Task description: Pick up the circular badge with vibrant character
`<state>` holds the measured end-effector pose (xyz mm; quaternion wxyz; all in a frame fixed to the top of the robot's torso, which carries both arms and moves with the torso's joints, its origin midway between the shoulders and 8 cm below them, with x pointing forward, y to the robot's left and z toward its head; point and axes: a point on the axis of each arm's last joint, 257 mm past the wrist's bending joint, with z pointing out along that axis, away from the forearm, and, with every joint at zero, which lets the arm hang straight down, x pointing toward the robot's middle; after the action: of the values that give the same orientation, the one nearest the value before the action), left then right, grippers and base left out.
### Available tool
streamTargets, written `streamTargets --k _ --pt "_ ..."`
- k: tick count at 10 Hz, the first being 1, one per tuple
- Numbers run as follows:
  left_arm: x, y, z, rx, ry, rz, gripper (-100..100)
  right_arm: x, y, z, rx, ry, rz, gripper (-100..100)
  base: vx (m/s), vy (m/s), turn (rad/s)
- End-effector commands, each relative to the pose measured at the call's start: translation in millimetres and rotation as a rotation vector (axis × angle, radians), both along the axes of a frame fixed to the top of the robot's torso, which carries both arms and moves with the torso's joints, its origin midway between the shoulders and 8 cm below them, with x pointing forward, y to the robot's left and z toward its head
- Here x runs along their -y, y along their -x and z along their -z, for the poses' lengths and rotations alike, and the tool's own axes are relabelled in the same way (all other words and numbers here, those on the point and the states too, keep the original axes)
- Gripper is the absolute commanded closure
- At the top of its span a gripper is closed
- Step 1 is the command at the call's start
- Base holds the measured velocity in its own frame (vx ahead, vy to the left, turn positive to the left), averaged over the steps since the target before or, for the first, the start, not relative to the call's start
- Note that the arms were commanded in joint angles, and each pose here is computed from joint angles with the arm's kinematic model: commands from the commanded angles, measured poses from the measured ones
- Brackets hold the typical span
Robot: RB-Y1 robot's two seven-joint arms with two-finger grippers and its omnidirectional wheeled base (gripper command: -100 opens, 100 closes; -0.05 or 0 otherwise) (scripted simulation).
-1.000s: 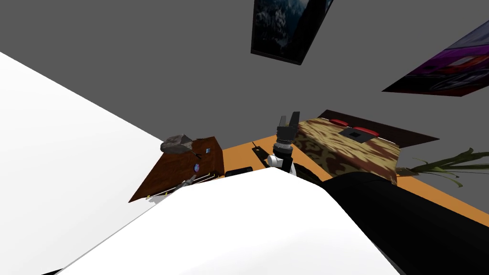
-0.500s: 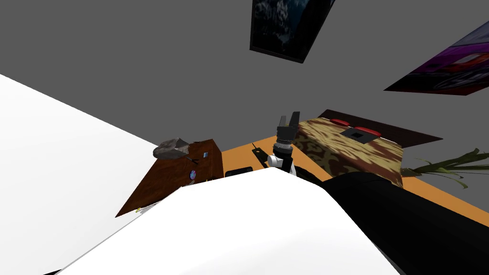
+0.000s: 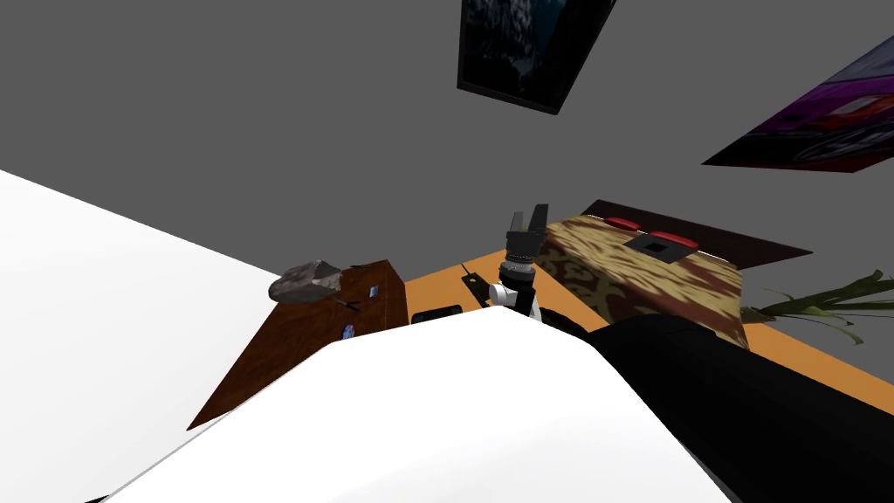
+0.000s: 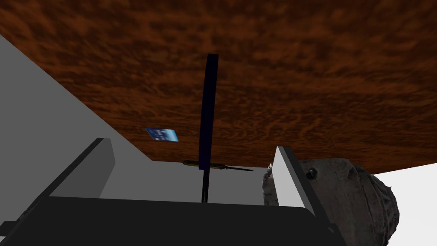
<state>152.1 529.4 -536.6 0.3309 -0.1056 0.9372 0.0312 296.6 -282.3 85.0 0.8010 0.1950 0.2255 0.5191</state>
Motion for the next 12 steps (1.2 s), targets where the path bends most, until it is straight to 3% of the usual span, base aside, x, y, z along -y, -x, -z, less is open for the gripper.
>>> streamTargets --k 1,2,3,4,5,12 --pt "-2.6 6.8 7.0 -0.032 -0.021 0.016 -100 0.0 0.0 0.0 0.000 0.000 0.000 0 0.152 0.037 -0.033" --pt "-1.0 3.5 4.6 -0.020 -0.013 0.009 -100 0.0 0.0 0.0 0.000 0.000 0.000 0 0.063 0.015 -0.007" --pt "-1.2 3.8 5.1 -0.022 -0.016 0.010 0 0.0 0.0 0.0 0.000 0.000 0.000 0 0.013 0.003 0.000" --pt "-9.5 -4.5 9.0 -0.021 -0.017 -0.039 -100 0.0 0.0 0.0 0.000 0.000 0.000 0 -0.101 0.001 -0.382" --pt "-9.5 -4.5 9.0 -0.021 -0.017 -0.039 -100 -0.1 -0.1 -0.1 0.000 0.000 0.000 0 -0.145 0.021 -0.186" --pt "-33.1 -31.1 21.2 -0.020 -0.015 -0.211 -100 -0.1 -0.1 -0.1 0.000 0.000 0.000 0 -0.151 0.014 -0.228"
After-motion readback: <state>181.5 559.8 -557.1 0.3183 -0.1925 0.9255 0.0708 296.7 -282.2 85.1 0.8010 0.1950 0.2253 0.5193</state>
